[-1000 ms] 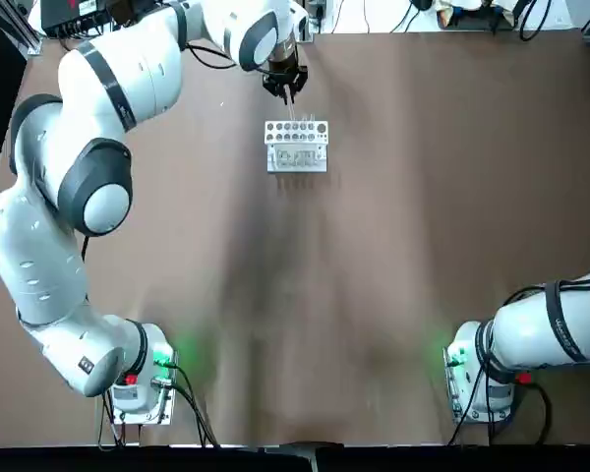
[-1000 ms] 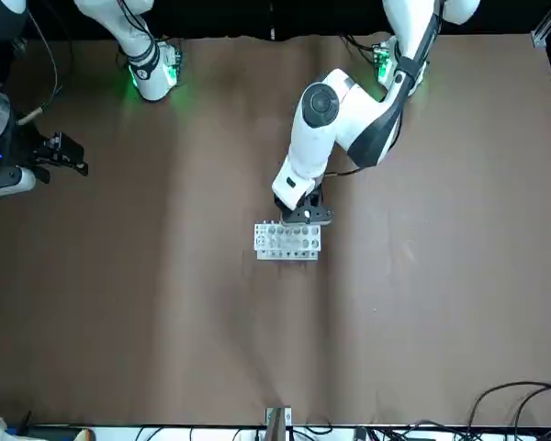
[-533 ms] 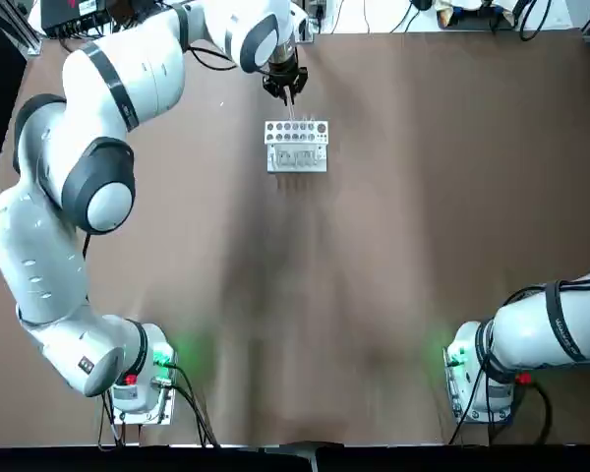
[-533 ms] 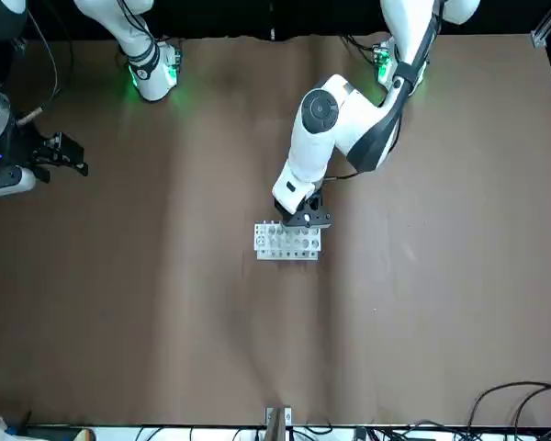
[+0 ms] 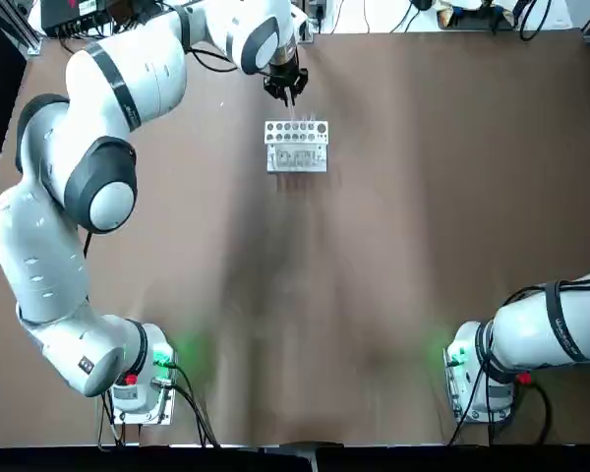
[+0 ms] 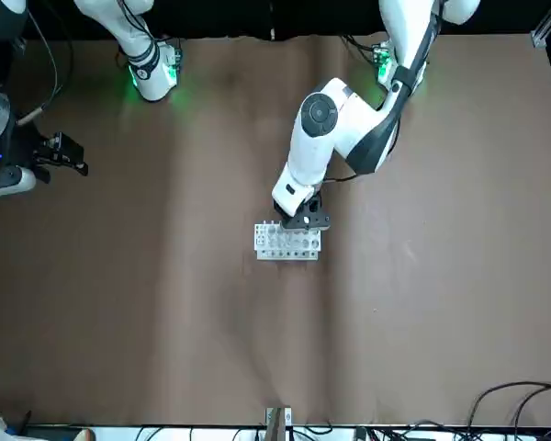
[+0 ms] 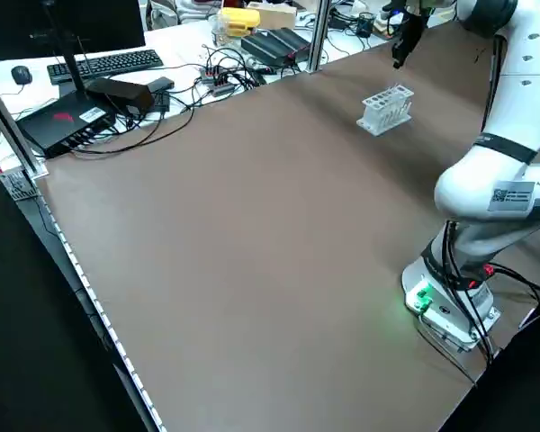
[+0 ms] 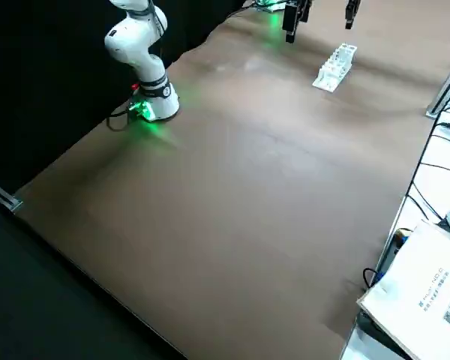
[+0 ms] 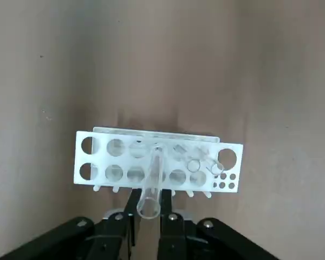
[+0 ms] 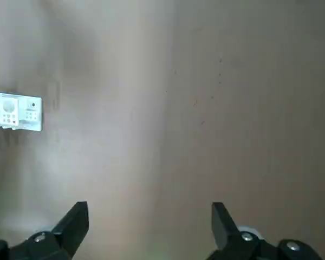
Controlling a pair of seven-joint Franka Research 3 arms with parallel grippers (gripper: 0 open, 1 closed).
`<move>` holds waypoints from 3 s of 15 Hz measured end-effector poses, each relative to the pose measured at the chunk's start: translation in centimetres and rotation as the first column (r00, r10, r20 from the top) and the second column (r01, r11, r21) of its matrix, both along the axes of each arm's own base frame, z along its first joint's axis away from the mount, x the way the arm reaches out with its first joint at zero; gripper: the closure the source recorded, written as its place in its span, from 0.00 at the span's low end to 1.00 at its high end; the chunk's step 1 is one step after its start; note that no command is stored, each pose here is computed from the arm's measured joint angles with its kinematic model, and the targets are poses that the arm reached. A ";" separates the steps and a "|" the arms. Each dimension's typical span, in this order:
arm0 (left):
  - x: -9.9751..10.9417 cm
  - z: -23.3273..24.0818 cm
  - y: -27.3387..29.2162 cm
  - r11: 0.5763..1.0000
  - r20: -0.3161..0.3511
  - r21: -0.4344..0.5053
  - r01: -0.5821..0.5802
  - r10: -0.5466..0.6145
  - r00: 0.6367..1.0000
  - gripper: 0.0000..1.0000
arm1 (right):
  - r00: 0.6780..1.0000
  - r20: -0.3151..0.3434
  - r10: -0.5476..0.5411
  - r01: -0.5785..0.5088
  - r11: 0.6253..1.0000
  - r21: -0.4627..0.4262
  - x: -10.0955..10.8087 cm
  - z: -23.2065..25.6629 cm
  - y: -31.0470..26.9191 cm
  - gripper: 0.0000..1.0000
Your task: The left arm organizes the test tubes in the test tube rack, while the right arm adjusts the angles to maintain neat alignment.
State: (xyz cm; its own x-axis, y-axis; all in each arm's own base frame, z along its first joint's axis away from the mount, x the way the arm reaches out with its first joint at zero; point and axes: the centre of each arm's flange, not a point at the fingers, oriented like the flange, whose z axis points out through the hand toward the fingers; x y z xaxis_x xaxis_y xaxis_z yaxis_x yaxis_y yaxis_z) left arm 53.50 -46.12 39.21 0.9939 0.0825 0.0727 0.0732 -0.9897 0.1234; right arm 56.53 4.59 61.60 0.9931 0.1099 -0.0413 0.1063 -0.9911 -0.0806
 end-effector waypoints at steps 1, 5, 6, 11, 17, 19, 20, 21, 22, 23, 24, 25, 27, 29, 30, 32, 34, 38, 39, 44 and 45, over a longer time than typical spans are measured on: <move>0.0 -0.1 0.0 1.000 0.000 0.000 0.000 0.000 1.000 0.80 | 1.000 0.000 0.000 0.000 1.000 0.000 0.0 0.0 0.0 0.00; 0.1 -0.6 -0.2 1.000 0.003 -0.004 0.001 -0.001 1.000 0.80 | 1.000 0.000 0.000 0.000 1.000 0.000 0.0 0.0 0.0 0.00; 0.1 -0.9 -0.3 1.000 0.002 -0.005 0.001 -0.001 1.000 0.80 | 1.000 0.000 0.000 0.000 1.000 0.000 0.0 0.0 0.0 0.00; 0.3 -2.0 -0.5 1.000 0.001 -0.007 0.001 -0.001 1.000 0.79 | 1.000 0.000 0.000 0.000 1.000 0.000 0.0 0.0 0.0 0.00; 0.5 -2.6 -0.5 1.000 0.002 -0.009 0.000 0.000 1.000 0.79 | 1.000 0.000 0.000 0.000 1.000 0.000 0.0 0.0 0.0 0.00; 0.5 -2.9 -0.6 1.000 0.000 -0.008 0.000 0.000 1.000 0.79 | 1.000 0.000 0.000 0.000 1.000 0.000 0.0 0.0 0.0 0.00; 0.5 -3.1 -0.6 1.000 0.001 -0.009 0.000 0.000 1.000 0.79 | 1.000 0.000 0.000 0.000 1.000 0.000 0.0 0.0 0.0 0.00; 0.5 -3.2 -0.6 1.000 0.002 -0.010 0.000 0.000 1.000 0.79 | 1.000 0.000 0.000 0.000 1.000 0.000 0.0 0.0 0.0 0.00; 0.6 -3.3 -0.6 1.000 0.002 -0.010 0.000 0.000 1.000 0.79 | 1.000 0.000 0.000 0.000 1.000 0.000 0.0 0.0 0.0 0.00; 0.6 -3.3 -0.6 1.000 0.003 -0.009 0.001 -0.001 1.000 0.79 | 1.000 0.002 -0.001 0.001 1.000 0.000 0.0 0.0 0.0 0.00; 0.6 -3.3 -0.6 1.000 0.006 -0.006 0.003 -0.002 1.000 0.79 | 1.000 0.004 -0.001 0.001 1.000 0.000 0.0 0.0 0.0 0.00; 0.6 -3.3 -0.6 1.000 0.008 -0.004 0.004 -0.004 1.000 0.79 | 1.000 0.004 -0.001 0.001 1.000 0.000 0.1 0.0 0.0 0.00; 0.6 -3.5 -0.6 1.000 0.010 -0.003 0.005 -0.005 1.000 0.78 | 1.000 0.005 -0.001 0.001 1.000 0.000 0.1 0.0 0.0 0.00; 0.7 -3.5 -0.6 1.000 0.012 -0.003 0.005 -0.005 1.000 0.74 | 1.000 0.005 -0.002 0.002 1.000 0.000 0.1 0.0 -0.1 0.00; 0.7 -3.4 -0.6 1.000 0.013 -0.004 0.004 -0.004 1.000 0.65 | 1.000 0.005 -0.002 0.002 1.000 0.000 0.1 0.0 -0.1 0.00; 0.9 -3.2 -0.6 1.000 0.017 -0.006 0.003 -0.003 1.000 0.48 | 1.000 0.005 -0.001 0.001 1.000 0.000 0.1 0.0 -0.1 0.00; 1.1 -2.8 -0.5 1.000 0.024 -0.012 0.000 0.001 1.000 0.41 | 1.000 0.005 -0.001 0.001 1.000 0.000 0.1 0.0 0.0 0.00; 1.8 -0.3 0.0 0.999 0.053 -0.033 -0.011 0.013 0.998 0.07 | 1.000 0.005 0.000 0.000 1.000 0.000 0.1 0.0 0.0 0.00; 1.8 0.7 0.5 0.999 0.054 -0.030 -0.017 0.018 0.998 0.01 | 1.000 0.006 0.000 0.000 1.000 0.000 0.1 0.0 0.0 0.00; 2.7 5.7 4.7 0.998 0.043 0.010 -0.056 0.056 0.998 0.00 | 1.000 0.007 0.019 -0.019 1.000 0.001 0.0 0.1 1.1 0.00; 2.8 6.5 5.6 0.998 0.037 0.021 -0.056 0.055 0.998 0.00 | 1.000 0.007 0.026 -0.026 1.000 0.001 -0.1 0.1 1.5 0.00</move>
State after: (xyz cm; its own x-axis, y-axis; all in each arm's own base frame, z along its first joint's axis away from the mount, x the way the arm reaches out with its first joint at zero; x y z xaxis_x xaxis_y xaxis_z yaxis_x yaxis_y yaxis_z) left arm 56.35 -40.50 45.69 0.9846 0.1353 0.1109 0.1237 -0.9867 0.1056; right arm 56.46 6.06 61.68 0.9902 0.1358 -0.0339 0.1327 -0.9878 -0.0813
